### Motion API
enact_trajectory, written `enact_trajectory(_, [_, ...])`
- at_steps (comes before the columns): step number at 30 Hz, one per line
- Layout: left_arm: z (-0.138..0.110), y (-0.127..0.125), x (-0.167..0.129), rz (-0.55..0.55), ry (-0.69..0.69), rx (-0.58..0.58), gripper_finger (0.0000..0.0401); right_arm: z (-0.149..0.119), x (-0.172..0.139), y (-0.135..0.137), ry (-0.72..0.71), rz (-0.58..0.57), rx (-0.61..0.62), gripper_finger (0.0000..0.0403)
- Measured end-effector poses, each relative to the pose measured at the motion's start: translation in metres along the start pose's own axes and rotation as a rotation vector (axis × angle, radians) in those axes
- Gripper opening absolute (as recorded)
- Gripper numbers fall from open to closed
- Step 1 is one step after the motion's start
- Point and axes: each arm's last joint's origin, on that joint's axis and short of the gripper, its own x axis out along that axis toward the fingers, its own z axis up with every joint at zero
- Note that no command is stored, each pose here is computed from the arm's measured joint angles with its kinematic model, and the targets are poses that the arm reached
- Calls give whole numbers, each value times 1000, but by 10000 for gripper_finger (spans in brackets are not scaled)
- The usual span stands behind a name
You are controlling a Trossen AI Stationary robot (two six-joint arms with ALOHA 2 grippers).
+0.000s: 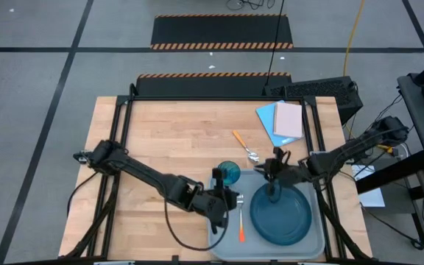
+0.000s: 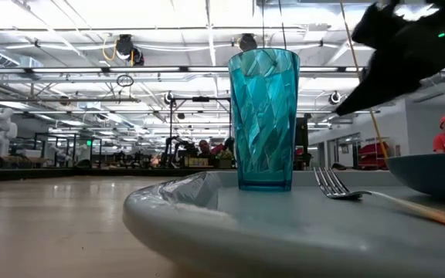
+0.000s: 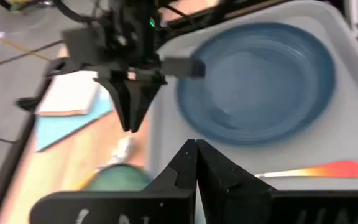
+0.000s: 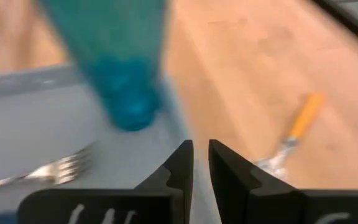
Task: Pick and place plate/cup/fork/spoon on tray
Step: Put the brown spoon on the gray tray to the left of the orange fork
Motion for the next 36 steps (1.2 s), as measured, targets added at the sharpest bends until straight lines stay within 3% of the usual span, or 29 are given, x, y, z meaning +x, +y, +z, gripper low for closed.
enact_trajectory(7, [3, 28, -23, 70, 31, 24, 5, 12, 17, -36, 25, -146, -32, 59])
enact_trajectory(13, [-1, 45, -9, 96, 35, -8, 5, 14, 33, -61, 83, -160, 29, 111])
enact_trajectory(18, [-33, 49, 8, 111, 45, -10, 5, 10, 48, -73, 153, -124, 91, 162])
enact_trajectory(23, [-49, 70, -9, 121, -63, -107, 5, 6, 63, -78, 177, -150, 99, 199])
enact_trajectory(30, [-89, 81, -41, 115, -217, -175, 5, 5, 83, -74, 136, -115, 75, 239])
enact_trajectory(36, [-124, 88, -48, 129, -301, -295, 5, -2, 94, -85, 164, -205, 91, 263])
